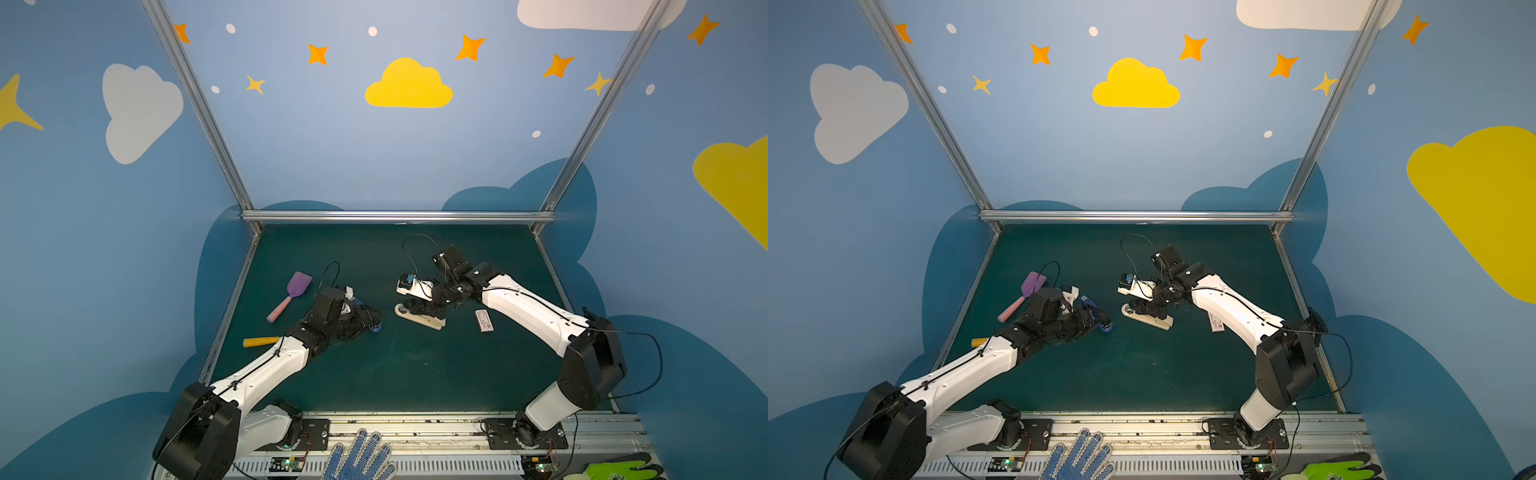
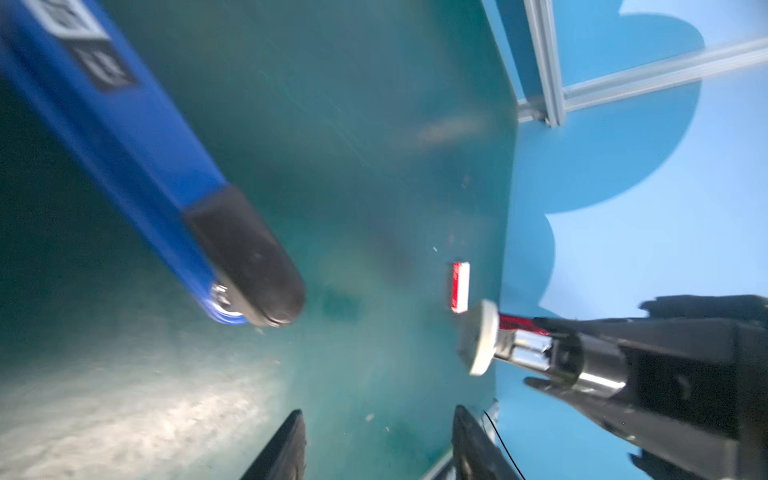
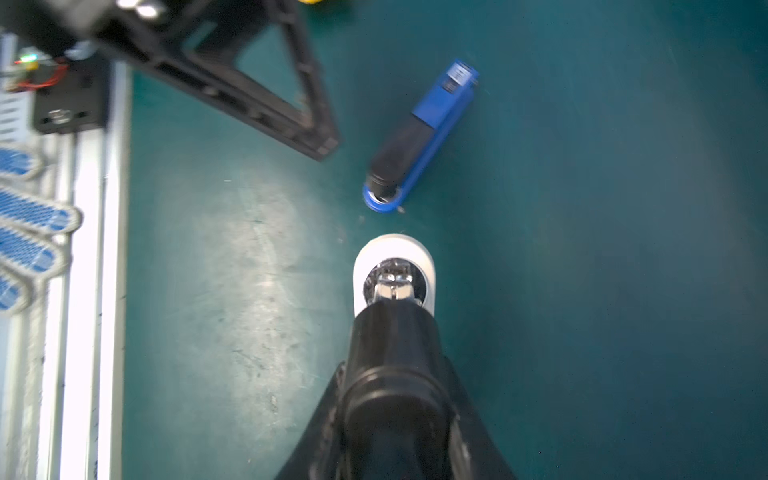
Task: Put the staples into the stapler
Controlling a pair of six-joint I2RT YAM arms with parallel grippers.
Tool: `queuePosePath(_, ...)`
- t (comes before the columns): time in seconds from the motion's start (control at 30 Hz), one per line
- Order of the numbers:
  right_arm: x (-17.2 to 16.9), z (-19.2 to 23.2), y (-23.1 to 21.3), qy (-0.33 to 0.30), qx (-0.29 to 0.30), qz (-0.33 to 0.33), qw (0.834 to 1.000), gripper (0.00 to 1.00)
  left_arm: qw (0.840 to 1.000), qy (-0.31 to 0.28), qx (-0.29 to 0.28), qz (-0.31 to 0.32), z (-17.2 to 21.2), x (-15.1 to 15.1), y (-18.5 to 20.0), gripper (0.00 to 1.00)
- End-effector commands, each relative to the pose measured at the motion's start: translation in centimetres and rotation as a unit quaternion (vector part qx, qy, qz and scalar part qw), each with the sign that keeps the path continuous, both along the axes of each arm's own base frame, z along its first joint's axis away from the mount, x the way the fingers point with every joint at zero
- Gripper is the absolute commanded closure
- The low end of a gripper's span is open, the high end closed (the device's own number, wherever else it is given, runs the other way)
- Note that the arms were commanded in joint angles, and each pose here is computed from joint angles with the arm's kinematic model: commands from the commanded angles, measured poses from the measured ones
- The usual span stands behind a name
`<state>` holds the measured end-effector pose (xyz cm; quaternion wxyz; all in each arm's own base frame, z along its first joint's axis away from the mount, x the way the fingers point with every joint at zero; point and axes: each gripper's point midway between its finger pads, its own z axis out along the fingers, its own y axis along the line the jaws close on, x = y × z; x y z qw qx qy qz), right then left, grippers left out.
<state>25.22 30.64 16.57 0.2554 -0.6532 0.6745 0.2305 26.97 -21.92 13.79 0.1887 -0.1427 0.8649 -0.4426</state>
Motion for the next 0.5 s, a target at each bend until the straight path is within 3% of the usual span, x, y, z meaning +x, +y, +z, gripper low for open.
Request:
queuePosePath(0.0,-1.7,3.4,1.3,-0.035,0.074,0.064,0.995,1.00,0.998,-0.014,-0.043,-0.045,2.5,0.1,-1.9,0.42)
queuePosePath(0.17,-2.1,4.5,1.5,-0.054,0.100,0.072,0.991,1.00,0.995,-0.019,-0.068,-0.069,3.2,0.1,-3.0,0.42)
queuePosePath(0.47,-1.5,4.3,1.4,-0.064,0.095,0.061,0.992,1.00,0.992,-0.022,-0.075,-0.096,3.7,-1.0,-4.1,0.42)
